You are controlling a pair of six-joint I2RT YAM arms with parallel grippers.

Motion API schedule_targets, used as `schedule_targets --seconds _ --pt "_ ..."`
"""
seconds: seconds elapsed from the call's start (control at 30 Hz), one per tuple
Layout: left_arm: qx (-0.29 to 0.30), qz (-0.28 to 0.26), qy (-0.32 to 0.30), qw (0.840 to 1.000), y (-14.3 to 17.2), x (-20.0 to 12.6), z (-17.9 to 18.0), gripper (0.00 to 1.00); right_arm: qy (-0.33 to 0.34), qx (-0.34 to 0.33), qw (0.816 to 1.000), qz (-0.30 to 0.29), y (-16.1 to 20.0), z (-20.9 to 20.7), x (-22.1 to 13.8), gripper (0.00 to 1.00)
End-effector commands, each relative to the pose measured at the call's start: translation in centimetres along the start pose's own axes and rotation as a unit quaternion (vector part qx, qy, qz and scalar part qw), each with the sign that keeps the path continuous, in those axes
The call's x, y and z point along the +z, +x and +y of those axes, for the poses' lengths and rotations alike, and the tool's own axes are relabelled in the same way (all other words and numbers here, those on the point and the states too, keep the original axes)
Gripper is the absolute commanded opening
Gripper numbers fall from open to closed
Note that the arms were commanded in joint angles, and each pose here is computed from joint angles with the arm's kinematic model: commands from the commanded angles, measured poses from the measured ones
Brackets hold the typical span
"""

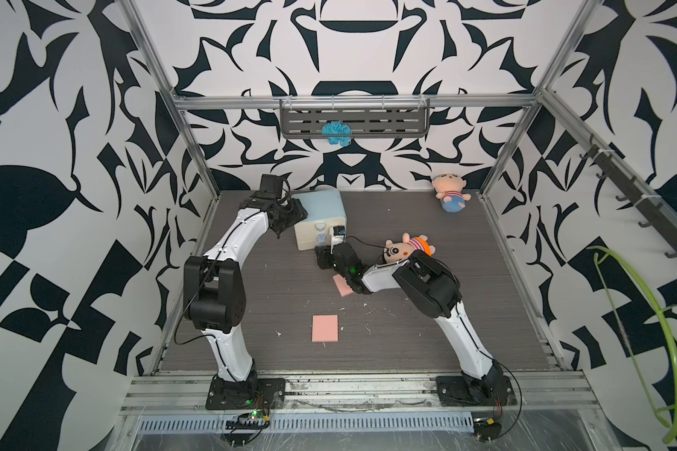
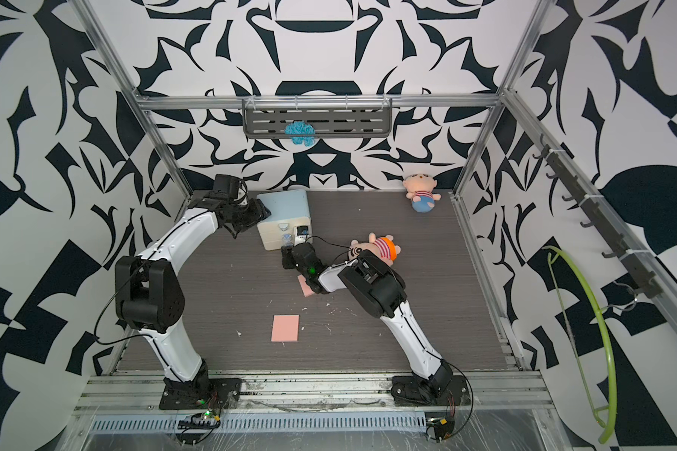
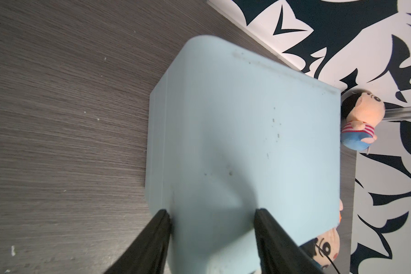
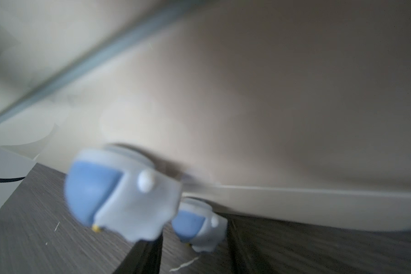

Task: Please put the sticky notes in the drawer by color
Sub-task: Open the drawer in the storage box.

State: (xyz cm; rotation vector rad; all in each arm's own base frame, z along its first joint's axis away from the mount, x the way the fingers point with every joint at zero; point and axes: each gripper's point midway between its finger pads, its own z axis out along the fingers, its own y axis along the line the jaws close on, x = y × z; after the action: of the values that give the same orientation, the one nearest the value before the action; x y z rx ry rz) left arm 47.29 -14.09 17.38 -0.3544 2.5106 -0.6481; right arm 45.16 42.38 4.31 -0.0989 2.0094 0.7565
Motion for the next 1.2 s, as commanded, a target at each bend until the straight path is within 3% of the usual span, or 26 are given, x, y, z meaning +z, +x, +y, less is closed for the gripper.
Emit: schedule_targets --seconds 0.0,0.33,0.6,1.17 --pt "-0.019 0.095 -0.047 0.994 5.2 1.8 3.0 0.61 -0.011 0.018 0.999 -0.031 -2.8 1.0 0.5 0.49" --pt "-0.013 0.098 -0.052 0.994 5.4 1.8 3.2 0.61 -0.013 -0.007 0.999 -0.039 -3.6 1.5 0.5 0.21" --pt "-0.014 0.097 -0.052 0.994 5.3 1.9 3.1 0.62 -0.028 -0.035 0.999 -0.022 -2.9 1.7 -1.2 0.17" --pt "-0.016 0.097 -0.052 0.994 5.2 2.1 3.2 0.62 -0.039 -0.050 0.998 0.015 0.9 1.3 -6.0 0.17"
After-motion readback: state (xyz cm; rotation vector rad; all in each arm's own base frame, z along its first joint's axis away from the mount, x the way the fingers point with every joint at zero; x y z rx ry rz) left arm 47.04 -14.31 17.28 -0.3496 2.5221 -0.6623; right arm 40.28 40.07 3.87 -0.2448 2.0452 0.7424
